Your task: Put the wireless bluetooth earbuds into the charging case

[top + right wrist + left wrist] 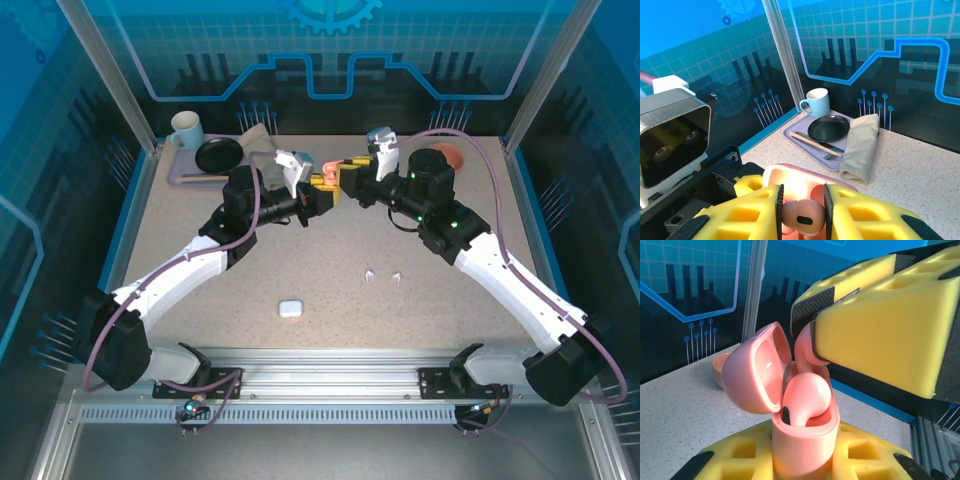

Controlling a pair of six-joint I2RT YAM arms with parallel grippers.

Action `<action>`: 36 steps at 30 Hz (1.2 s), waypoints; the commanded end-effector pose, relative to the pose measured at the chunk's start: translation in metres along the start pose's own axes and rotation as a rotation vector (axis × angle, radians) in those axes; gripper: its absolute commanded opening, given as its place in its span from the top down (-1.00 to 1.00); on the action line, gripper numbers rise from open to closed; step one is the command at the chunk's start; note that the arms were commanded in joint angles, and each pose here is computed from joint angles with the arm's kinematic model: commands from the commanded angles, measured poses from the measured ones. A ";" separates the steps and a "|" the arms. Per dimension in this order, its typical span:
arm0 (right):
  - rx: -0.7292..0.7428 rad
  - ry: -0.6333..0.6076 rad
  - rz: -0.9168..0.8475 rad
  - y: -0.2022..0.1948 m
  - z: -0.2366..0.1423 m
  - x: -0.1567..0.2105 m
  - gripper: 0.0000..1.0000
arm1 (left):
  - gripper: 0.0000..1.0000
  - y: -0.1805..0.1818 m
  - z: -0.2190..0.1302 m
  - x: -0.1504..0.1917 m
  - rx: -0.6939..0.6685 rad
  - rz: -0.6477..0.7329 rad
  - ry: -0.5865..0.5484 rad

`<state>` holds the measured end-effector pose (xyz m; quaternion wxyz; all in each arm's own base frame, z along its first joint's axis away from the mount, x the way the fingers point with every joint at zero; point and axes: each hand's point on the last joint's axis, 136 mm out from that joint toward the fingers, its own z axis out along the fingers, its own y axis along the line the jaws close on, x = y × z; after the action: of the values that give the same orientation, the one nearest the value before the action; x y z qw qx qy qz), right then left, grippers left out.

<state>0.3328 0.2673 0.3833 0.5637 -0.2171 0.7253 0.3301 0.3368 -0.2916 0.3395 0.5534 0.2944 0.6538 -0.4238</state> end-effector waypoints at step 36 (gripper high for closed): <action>0.030 -0.027 0.032 -0.011 -0.012 -0.011 0.45 | 1.00 -0.011 0.000 -0.034 0.022 0.074 -0.089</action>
<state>0.3430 0.2533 0.3843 0.5704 -0.1852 0.7350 0.3165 0.3379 -0.2915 0.3424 0.5590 0.2929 0.6497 -0.4238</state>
